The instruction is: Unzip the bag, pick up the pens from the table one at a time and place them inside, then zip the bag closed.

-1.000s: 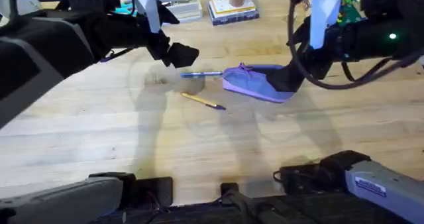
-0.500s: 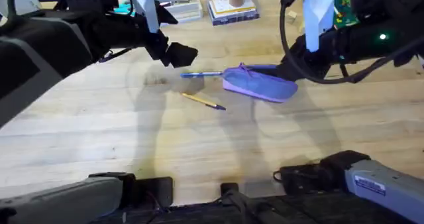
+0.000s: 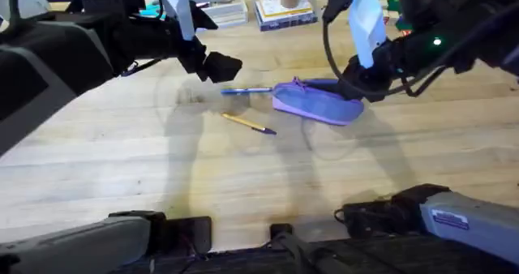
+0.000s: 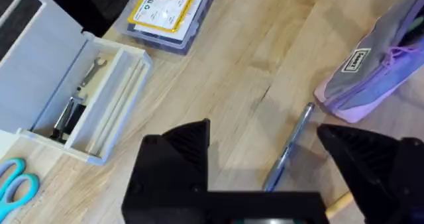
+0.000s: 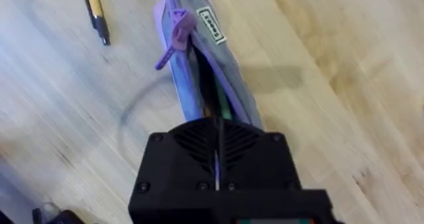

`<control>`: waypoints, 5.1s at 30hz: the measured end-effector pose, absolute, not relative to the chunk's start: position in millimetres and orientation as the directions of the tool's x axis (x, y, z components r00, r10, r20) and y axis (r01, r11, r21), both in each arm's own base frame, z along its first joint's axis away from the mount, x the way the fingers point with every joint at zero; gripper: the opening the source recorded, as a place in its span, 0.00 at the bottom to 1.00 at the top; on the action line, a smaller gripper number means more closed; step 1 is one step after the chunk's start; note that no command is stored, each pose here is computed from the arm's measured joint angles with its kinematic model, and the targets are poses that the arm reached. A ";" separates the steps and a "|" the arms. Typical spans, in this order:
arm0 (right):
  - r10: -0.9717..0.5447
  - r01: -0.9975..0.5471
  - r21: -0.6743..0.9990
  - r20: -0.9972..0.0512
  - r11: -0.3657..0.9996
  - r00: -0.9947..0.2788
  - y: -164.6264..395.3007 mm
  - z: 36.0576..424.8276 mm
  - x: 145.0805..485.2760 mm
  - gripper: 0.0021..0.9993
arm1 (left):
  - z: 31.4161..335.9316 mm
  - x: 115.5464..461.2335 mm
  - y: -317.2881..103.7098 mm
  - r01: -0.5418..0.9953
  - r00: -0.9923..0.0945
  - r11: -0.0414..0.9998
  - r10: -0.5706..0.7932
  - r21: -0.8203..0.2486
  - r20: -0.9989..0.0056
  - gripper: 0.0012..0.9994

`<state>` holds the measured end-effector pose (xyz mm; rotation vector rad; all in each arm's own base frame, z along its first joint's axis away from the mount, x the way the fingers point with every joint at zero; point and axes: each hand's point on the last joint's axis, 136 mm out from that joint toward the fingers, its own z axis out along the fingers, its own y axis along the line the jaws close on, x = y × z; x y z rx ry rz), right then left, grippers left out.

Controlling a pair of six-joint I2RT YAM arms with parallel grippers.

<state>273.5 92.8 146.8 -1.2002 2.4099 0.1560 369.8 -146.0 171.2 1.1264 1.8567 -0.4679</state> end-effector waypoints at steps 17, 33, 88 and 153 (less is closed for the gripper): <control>-0.768 -0.822 -0.030 -0.376 0.569 -0.518 99.3 110.4 285.2 0.03 | 171.3 369.8 -146.0 0.848 -0.193 0.516 0.513 0.121 -0.837 0.99; -0.772 -0.827 0.062 -0.327 0.559 -0.546 103.3 82.5 283.0 0.99 | 171.2 369.8 -146.0 0.848 -0.193 0.516 0.513 0.121 -0.836 0.99; -0.656 -0.669 -0.406 -0.736 0.623 -0.164 88.9 286.0 204.5 1.00 | 73.7 314.8 -227.8 0.962 -0.050 0.190 0.825 0.194 -0.563 0.99; -0.626 -0.713 -0.363 -0.768 0.600 -0.136 101.3 288.2 198.2 1.00 | 37.9 331.7 -208.2 0.917 -0.341 0.400 0.790 0.006 -0.510 0.09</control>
